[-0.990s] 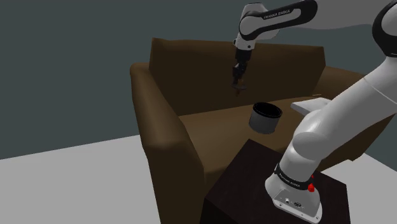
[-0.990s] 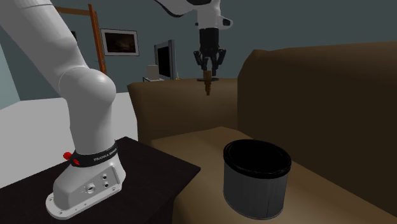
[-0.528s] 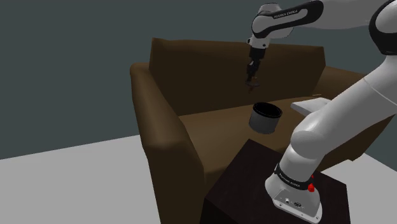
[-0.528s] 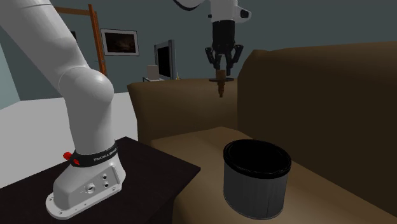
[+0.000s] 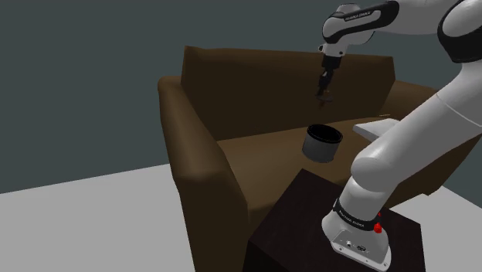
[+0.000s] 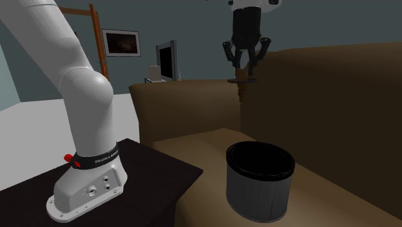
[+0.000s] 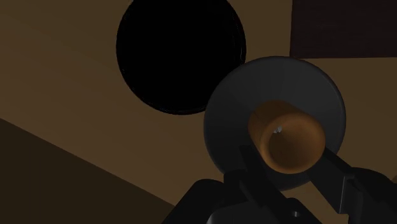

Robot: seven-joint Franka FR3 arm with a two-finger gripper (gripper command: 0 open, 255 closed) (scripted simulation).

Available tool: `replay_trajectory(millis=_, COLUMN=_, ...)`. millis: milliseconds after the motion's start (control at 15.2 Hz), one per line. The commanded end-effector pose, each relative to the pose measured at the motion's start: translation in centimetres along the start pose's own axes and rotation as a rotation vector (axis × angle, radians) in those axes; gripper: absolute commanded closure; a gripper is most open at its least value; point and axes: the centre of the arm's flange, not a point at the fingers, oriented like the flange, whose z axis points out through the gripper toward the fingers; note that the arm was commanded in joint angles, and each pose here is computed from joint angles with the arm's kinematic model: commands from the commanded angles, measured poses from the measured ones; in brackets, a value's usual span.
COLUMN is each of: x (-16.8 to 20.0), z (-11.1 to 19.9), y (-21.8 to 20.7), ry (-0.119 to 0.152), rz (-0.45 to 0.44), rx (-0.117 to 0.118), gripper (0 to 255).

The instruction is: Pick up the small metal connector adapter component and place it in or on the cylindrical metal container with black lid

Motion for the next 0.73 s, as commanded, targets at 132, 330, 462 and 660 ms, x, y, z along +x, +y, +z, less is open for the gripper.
replay_trajectory(millis=132, x=-2.8, z=-0.4, y=4.8, ry=-0.001, rz=-0.001, rx=-0.001, gripper=255)
replay_trajectory(millis=330, x=-4.7, z=-0.7, y=8.2, ry=-0.001, rz=-0.001, rx=-0.001, gripper=255)
replay_trajectory(millis=462, x=-5.1, z=-0.2, y=8.7, ry=-0.001, rz=-0.001, rx=-0.001, gripper=255)
replay_trajectory(millis=660, x=-5.1, z=1.4, y=8.7, ry=-0.001, rz=-0.001, rx=-0.001, gripper=255)
